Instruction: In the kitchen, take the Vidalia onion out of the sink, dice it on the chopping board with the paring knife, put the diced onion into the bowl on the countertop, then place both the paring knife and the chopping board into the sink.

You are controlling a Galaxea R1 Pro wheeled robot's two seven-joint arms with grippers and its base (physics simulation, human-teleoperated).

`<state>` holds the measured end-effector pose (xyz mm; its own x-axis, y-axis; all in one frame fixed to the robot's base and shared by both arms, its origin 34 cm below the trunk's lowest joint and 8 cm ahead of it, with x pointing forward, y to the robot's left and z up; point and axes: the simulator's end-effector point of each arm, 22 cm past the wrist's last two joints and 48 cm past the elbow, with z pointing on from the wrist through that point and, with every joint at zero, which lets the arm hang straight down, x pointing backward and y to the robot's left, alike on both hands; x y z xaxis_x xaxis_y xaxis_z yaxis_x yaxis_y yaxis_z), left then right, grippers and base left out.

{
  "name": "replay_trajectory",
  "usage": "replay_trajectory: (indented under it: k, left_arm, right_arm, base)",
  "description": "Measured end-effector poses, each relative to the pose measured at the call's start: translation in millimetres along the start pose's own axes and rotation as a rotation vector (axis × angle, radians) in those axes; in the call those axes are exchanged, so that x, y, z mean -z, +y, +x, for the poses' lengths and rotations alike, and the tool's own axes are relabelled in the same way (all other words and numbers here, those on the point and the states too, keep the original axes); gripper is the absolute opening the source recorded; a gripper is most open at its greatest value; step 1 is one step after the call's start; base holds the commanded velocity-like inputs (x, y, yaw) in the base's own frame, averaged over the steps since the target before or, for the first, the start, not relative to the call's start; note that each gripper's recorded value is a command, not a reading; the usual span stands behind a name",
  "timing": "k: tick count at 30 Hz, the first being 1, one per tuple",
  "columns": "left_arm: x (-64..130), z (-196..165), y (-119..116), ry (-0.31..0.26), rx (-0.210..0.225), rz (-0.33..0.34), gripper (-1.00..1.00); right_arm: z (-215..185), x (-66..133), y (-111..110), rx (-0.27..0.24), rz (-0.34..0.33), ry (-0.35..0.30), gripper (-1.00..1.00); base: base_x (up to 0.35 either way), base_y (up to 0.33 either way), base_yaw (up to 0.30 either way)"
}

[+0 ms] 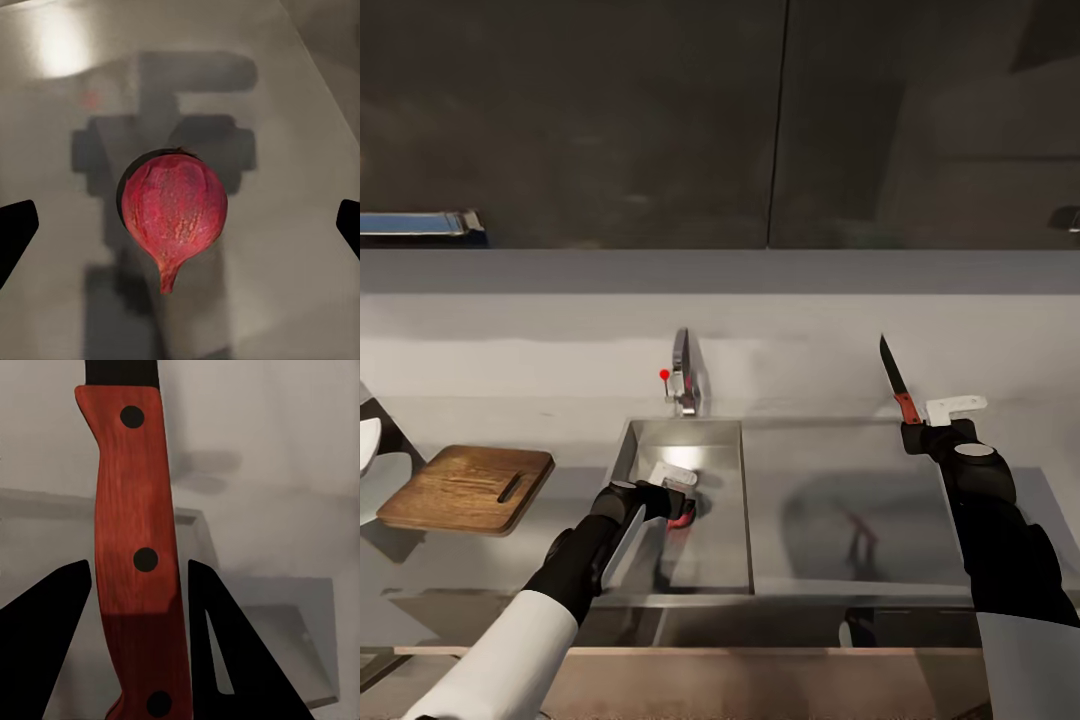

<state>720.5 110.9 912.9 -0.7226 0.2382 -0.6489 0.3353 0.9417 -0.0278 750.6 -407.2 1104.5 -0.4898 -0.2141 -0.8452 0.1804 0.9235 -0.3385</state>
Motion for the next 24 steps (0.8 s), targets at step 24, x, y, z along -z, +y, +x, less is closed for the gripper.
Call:
replay_trajectory:
  k: [24]
  left_arm:
    - [-14.2,8,0,-0.003,0.007,0.008,1.00]
  right_arm:
    - [19,-13.2,8,0.010,-0.008,0.036,-1.00]
  base:
    - [0.000,0.000,0.000]
